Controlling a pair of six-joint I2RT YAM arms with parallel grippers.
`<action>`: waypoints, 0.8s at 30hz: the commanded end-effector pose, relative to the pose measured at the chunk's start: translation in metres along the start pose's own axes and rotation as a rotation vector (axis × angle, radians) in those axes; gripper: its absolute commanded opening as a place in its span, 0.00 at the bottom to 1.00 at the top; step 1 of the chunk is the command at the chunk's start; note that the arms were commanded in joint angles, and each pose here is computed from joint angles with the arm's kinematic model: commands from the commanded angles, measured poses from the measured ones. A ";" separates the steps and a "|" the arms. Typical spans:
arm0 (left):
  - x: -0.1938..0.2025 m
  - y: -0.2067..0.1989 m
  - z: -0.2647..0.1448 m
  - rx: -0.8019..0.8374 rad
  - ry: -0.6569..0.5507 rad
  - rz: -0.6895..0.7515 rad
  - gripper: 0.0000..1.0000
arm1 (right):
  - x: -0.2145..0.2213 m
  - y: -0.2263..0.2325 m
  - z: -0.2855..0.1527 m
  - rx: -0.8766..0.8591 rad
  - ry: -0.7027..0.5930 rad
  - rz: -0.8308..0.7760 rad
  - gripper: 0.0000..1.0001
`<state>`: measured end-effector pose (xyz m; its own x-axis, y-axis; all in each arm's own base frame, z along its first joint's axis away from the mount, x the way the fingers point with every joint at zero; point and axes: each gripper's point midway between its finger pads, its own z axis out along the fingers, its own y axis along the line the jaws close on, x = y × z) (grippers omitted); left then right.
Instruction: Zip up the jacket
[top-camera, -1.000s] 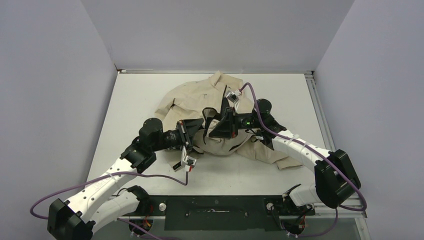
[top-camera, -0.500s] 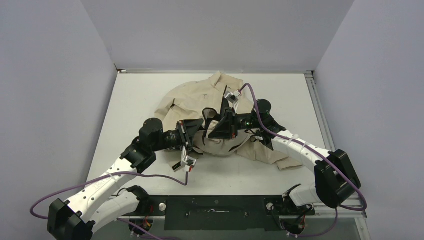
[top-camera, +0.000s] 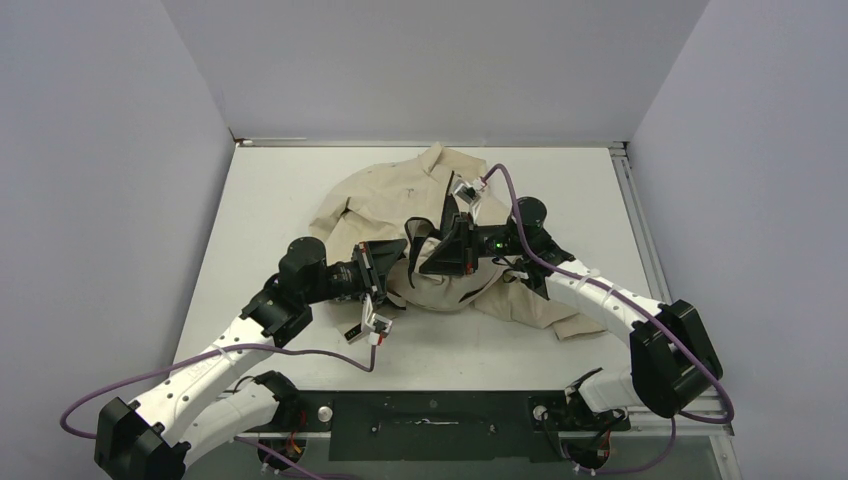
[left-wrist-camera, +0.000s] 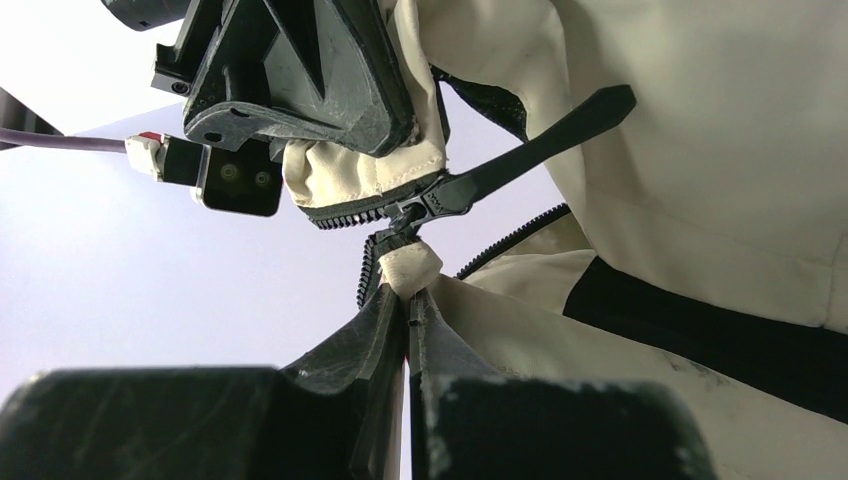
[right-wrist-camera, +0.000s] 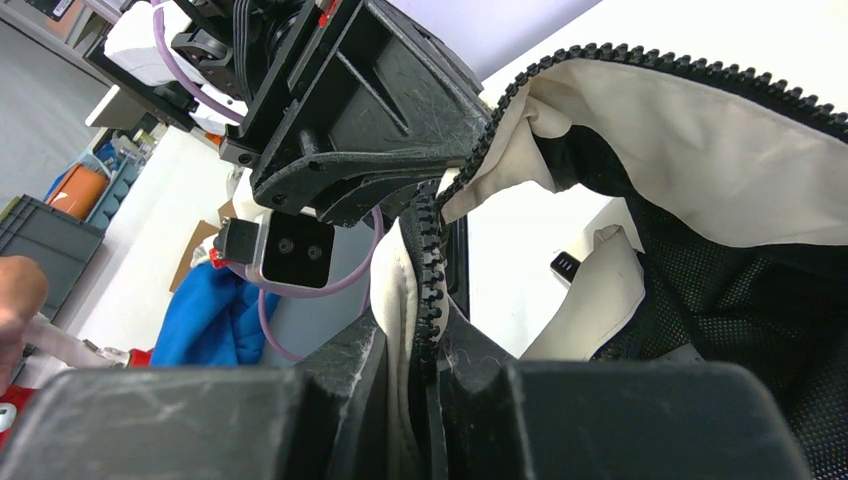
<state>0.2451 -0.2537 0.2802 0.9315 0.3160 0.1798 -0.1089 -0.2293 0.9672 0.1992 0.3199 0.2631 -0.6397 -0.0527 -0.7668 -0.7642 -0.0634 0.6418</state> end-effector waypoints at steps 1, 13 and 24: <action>-0.001 0.014 -0.003 -0.035 0.002 0.041 0.00 | -0.027 0.029 -0.003 -0.063 -0.048 -0.149 0.05; -0.002 0.015 -0.004 -0.034 0.000 0.057 0.00 | -0.032 0.025 0.000 -0.061 -0.065 -0.132 0.05; -0.004 0.014 -0.005 -0.023 -0.008 0.056 0.00 | -0.041 0.018 -0.002 -0.041 -0.099 -0.136 0.05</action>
<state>0.2445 -0.2537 0.2807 0.9290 0.3095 0.2032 -0.1310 -0.2386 0.9622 0.2017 0.3189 0.2709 -0.6463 -0.0304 -0.7625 -0.7596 -0.0705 0.6466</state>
